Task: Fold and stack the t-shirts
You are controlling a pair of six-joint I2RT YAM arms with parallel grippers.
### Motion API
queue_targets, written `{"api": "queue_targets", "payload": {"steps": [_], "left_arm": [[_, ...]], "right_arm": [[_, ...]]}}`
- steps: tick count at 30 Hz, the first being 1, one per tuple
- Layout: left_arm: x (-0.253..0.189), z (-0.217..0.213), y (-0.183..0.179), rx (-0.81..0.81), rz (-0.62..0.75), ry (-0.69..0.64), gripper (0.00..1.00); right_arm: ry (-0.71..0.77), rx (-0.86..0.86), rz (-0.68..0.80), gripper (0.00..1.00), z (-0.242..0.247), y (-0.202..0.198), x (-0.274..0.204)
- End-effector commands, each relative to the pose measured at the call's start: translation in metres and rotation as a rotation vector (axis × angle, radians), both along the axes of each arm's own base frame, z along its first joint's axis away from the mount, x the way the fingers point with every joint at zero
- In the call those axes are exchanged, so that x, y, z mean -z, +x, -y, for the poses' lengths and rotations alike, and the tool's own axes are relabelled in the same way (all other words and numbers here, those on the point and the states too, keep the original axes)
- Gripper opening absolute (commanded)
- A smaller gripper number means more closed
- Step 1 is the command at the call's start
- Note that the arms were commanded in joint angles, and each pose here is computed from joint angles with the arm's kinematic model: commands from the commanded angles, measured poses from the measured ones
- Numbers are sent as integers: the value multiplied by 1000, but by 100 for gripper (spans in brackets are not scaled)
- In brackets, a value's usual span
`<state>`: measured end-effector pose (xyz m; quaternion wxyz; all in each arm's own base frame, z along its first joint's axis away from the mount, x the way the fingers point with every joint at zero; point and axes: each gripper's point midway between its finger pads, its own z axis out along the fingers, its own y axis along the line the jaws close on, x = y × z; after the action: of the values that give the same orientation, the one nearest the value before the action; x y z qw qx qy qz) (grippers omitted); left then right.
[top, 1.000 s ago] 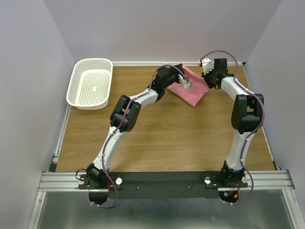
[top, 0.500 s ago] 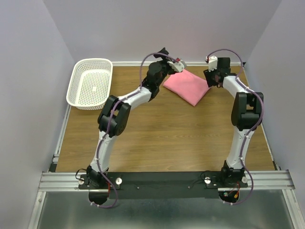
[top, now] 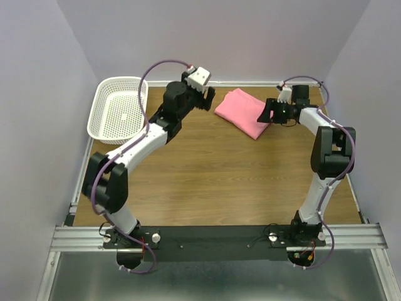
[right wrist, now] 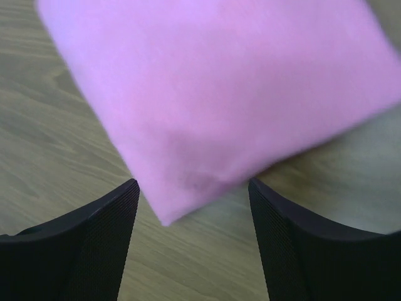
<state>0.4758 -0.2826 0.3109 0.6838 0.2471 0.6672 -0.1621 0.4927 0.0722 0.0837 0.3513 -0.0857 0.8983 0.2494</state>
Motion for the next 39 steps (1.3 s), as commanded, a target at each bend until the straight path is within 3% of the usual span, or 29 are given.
{"api": "queue_targets", "payload": {"steps": [1,3,4,8,17,20,23,27,28,33,39], "left_arm": [[0,-18,-55,36,-80,-81,80],[-20,-36,-79,22,-38,-105,80],[-4,-42,-88,17,-65,-94,80],[-18,-67,-129,8,-42,-120,80],[-17,-115,-192,-43,-26,-119,80],[-22,-131,-215,-53,4,-143,80],[-21,-145,-225,-92,18,-155,80],[-23,-152,-237,-96,30,-165,80],[-22,-153,-238,-97,31,-167,80],[-24,-155,-245,-87,44,-177,80],[-17,-145,-246,-36,34,-186,80]], "right_arm": [[11,340,-128,79,26,-8,13],[26,447,-172,81,33,-9,24],[21,460,-181,81,34,-8,29],[103,443,-251,79,19,-13,44],[159,510,-382,57,14,-17,82],[148,519,-375,43,21,-15,84],[160,510,-374,18,31,-13,85],[162,517,-360,1,59,-12,86],[161,519,-356,1,66,-11,84],[76,512,-303,1,128,-11,74],[-308,508,-253,1,231,-13,66]]}}
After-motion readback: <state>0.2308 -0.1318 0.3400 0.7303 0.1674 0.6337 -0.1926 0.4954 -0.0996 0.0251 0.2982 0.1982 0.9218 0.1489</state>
